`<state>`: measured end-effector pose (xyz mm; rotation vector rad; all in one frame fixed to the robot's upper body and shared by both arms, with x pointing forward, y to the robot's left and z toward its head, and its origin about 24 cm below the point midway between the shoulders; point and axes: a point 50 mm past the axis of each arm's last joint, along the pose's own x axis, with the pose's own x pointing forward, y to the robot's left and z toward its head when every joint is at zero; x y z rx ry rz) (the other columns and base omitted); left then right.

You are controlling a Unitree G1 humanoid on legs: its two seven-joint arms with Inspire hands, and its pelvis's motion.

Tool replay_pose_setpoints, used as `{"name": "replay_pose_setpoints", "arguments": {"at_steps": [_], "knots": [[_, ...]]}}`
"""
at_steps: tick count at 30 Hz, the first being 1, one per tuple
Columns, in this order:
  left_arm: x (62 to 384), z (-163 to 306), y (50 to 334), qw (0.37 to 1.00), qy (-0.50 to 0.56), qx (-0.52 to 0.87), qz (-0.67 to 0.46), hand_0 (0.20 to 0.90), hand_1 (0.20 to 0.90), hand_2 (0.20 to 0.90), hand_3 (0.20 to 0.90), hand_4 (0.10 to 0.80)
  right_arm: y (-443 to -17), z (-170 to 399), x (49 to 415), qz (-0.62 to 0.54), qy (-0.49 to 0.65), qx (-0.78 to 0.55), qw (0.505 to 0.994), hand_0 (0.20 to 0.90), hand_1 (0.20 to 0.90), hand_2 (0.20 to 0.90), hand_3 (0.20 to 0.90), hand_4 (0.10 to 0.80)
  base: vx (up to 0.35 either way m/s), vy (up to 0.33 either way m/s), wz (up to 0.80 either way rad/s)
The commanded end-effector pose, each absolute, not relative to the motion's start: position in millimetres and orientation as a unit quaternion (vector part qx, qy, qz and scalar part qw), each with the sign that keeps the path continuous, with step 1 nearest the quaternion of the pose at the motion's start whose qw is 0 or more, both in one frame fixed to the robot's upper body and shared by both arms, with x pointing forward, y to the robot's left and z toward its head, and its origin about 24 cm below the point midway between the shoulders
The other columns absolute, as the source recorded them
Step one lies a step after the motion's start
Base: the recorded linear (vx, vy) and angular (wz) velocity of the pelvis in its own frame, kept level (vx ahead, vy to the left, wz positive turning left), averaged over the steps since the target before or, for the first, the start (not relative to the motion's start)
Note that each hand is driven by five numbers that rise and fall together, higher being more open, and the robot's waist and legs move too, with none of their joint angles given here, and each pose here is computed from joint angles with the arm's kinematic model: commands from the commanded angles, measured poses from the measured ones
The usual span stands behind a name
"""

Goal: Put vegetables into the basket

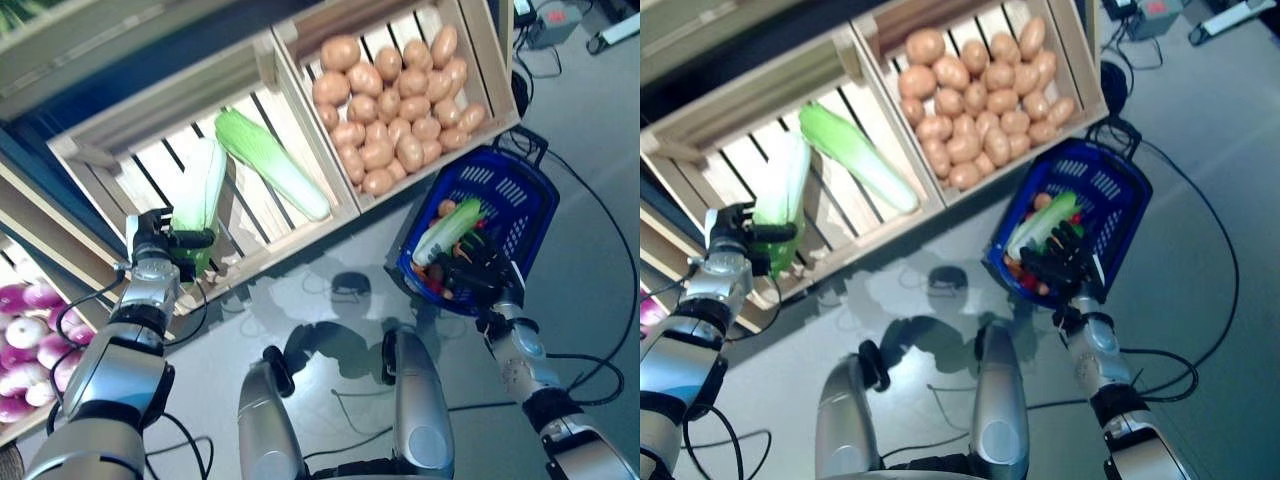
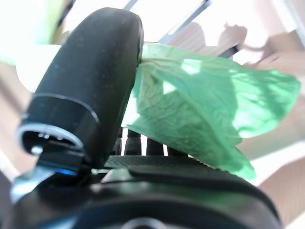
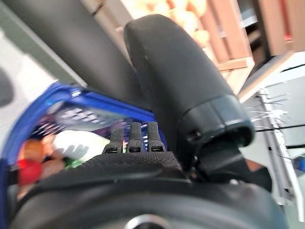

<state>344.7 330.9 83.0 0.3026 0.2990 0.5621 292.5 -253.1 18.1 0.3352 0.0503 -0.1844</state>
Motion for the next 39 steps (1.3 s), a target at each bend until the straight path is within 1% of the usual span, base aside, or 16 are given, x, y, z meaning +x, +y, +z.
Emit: {"name": "replay_pose_setpoints", "arguments": {"at_steps": [1,5,9,12,17,18,21,23,25,26,28,30,34,39], "knots": [[336.5,105.3,347.1,0.935,0.056,0.19,0.293,0.3,0.3,0.3,0.3,0.4,-250.8,28.4,286.9,-0.093,-0.041,0.174,0.979,0.9,0.9,0.9,0.9,0.8,0.054,-0.063,0.11],[332.8,95.3,336.1,0.941,0.034,0.203,0.271,0.3,0.3,0.3,0.3,0.4,-237.7,19.6,281.0,-0.084,-0.033,0.204,0.975,0.9,0.9,0.9,0.9,0.8,0.109,-0.051,0.0],[323.6,79.9,323.5,0.949,0.016,0.191,0.249,0.3,0.3,0.3,0.3,0.4,-223.0,12.0,272.4,-0.096,-0.024,0.183,0.978,0.9,0.9,0.9,0.9,0.8,0.124,-0.019,-0.02],[321.0,76.3,306.3,0.954,-0.015,0.194,0.227,0.3,0.3,0.3,0.3,0.4,-207.4,6.5,267.6,-0.072,-0.011,0.219,0.973,0.9,0.9,0.9,0.9,0.8,0.047,-0.002,0.02],[320.3,77.5,279.6,0.969,-0.061,0.159,0.178,0.3,0.3,0.3,0.3,0.4,-188.0,-4.0,258.6,-0.028,0.018,0.277,0.96,0.9,0.9,0.9,0.9,0.8,0.013,-0.02,0.01],[320.1,80.0,265.2,0.974,-0.086,0.143,0.156,0.3,0.3,0.3,0.3,0.4,-180.5,-9.3,256.8,-0.012,0.033,0.317,0.948,0.9,0.9,0.9,0.9,0.8,-0.016,-0.065,0.0],[320.5,83.9,234.7,0.978,-0.117,0.132,0.107,0.3,0.3,0.3,0.3,0.4,-162.1,-14.3,256.2,0.037,0.059,0.391,0.918,0.9,0.9,0.9,0.9,0.8,-0.02,-0.088,0.09],[319.3,86.0,204.9,0.983,-0.133,0.116,0.059,0.3,0.3,0.3,0.3,0.4,-151.7,-8.2,260.4,0.054,0.053,0.42,0.904,0.9,0.9,0.9,0.9,0.8,-0.022,-0.086,0.15],[316.5,85.3,193.4,0.984,-0.138,0.107,0.035,0.3,0.3,0.3,0.3,0.4,-147.8,-4.6,263.0,0.061,0.052,0.428,0.9,0.9,0.9,0.9,0.9,0.8,0.014,-0.057,0.09],[310.2,86.8,178.8,0.983,-0.149,0.108,0.0,0.3,0.3,0.3,0.3,0.4,-139.4,2.8,264.8,0.084,0.047,0.444,0.891,0.9,0.9,0.9,0.9,0.8,0.027,-0.053,0.11],[305.7,87.5,170.4,0.982,-0.155,0.105,-0.019,0.3,0.3,0.3,0.3,0.4,-134.5,6.4,264.3,0.104,0.042,0.455,0.884,0.9,0.9,0.9,0.9,0.8,0.016,-0.049,0.1],[300.8,90.6,155.0,0.979,-0.168,0.105,-0.056,0.3,0.3,0.3,0.3,0.4,-125.9,16.3,267.9,0.139,0.023,0.494,0.858,0.9,0.9,0.9,0.9,0.8,0.007,-0.059,0.09],[295.7,91.8,138.8,0.971,-0.177,0.12,-0.11,0.3,0.3,0.3,0.3,0.4,-114.8,30.6,274.2,0.175,-0.01,0.538,0.824,0.9,0.9,0.9,0.9,0.8,0.024,-0.058,0.02],[292.6,86.6,130.6,0.967,-0.164,0.13,-0.149,0.3,0.3,0.3,0.3,0.4,-108.9,38.6,279.0,0.184,-0.022,0.558,0.809,0.9,0.9,0.9,0.9,0.8,0.029,-0.041,0.07]]}}
